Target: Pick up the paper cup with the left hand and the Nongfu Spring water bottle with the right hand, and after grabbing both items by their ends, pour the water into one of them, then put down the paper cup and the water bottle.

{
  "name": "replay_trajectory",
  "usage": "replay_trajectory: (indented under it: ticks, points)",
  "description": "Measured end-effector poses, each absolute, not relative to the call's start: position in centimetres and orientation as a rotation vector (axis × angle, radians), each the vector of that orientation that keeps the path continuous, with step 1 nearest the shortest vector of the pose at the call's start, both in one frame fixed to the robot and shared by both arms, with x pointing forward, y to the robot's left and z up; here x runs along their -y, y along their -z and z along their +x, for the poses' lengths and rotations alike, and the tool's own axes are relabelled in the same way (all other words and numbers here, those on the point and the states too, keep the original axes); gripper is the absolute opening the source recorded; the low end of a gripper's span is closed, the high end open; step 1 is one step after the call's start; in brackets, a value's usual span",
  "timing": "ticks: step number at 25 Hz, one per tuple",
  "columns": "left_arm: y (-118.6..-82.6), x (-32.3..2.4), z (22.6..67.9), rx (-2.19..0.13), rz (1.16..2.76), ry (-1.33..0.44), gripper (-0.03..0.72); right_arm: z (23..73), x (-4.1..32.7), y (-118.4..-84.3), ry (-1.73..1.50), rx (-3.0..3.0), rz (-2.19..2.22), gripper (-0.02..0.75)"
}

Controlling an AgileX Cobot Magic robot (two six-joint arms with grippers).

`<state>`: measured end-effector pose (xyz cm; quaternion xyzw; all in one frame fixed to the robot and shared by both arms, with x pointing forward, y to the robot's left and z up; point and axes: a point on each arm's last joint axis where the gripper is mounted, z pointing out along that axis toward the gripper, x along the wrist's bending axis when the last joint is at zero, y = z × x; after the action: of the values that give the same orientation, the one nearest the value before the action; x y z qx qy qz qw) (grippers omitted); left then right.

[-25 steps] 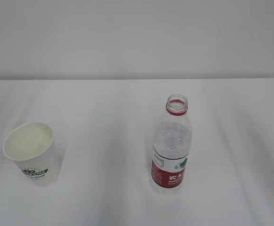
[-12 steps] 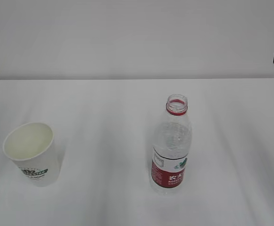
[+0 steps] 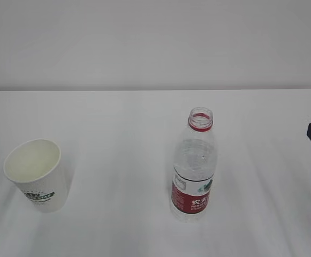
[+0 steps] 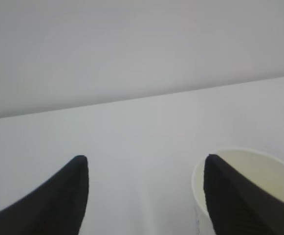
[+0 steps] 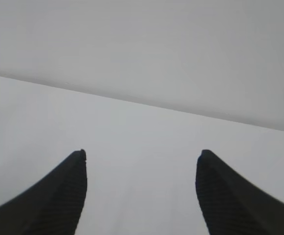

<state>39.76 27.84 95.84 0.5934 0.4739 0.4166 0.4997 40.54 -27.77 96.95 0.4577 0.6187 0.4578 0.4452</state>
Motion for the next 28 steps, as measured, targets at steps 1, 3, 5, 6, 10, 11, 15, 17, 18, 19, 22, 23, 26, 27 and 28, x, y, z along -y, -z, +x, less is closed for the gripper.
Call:
replay_trajectory:
  ticks: [1, 3, 5, 6, 10, 11, 15, 17, 18, 19, 22, 23, 26, 27, 28]
  points:
    - [-95.2, -27.9, 39.1, -1.152, 1.44, -0.998, 0.531, 40.2, 27.8, -96.6, -1.139, -1.534, 1.143, 0.527]
    - [-94.8, -27.8, 38.7, -1.158, 1.458, -0.985, 0.521, 39.5, 27.8, -95.9, -1.151, -1.532, 1.161, 0.528]
    - [-94.8, -27.8, 38.6, -1.159, 1.46, -0.982, 0.511, 38.7, 27.9, -95.2, -1.153, -1.538, 1.173, 0.527]
    - [-94.8, -27.8, 38.6, -1.162, 1.458, -0.978, 0.508, 38.3, 27.9, -94.9, -1.157, -1.538, 1.175, 0.528]
    - [-94.7, -27.8, 38.6, -1.176, 1.447, -0.961, 0.498, 38.1, 27.8, -94.7, -1.17, -1.54, 1.18, 0.528]
    - [-94.7, -27.8, 38.6, -1.177, 1.446, -0.96, 0.496, 38.1, 27.7, -94.7, -1.177, -1.544, 1.179, 0.527]
    - [-94.6, -27.8, 38.6, -1.186, 1.442, -0.951, 0.493, 38.1, 27.6, -94.8, -1.18, -1.557, 1.161, 0.528]
    - [-94.5, -27.8, 38.6, -1.199, 1.453, -0.944, 0.49, 38.1, 27.6, -94.7, -1.181, -1.561, 1.157, 0.528]
    - [-94.4, -27.8, 38.6, -1.203, 1.457, -0.941, 0.489, 38.1, 27.6, -94.7, -1.181, -1.561, 1.157, 0.528]
    - [-94.4, -27.8, 38.6, -1.207, 1.462, -0.938, 0.489, 38.1, 27.6, -94.7, -1.181, -1.563, 1.155, 0.528]
    - [-94.1, -27.8, 38.6, -1.22, 1.473, -0.928, 0.488, 38.1, 27.6, -94.8, -1.182, -1.562, 1.153, 0.528]
    - [-94.0, -27.8, 38.7, -1.226, 1.479, -0.923, 0.487, 38.1, 27.6, -94.8, -1.182, -1.561, 1.152, 0.528]
    - [-93.6, -27.8, 38.8, -1.246, 1.495, -0.905, 0.486, 38.1, 27.6, -94.8, -1.184, -1.561, 1.15, 0.528]
    - [-93.4, -27.8, 38.9, -1.251, 1.5, -0.9, 0.486, 38.1, 27.6, -94.8, -1.184, -1.561, 1.15, 0.528]
    - [-93.3, -27.8, 38.9, -1.253, 1.501, -0.896, 0.486, 38.1, 27.6, -94.8, -1.184, -1.563, 1.148, 0.528]
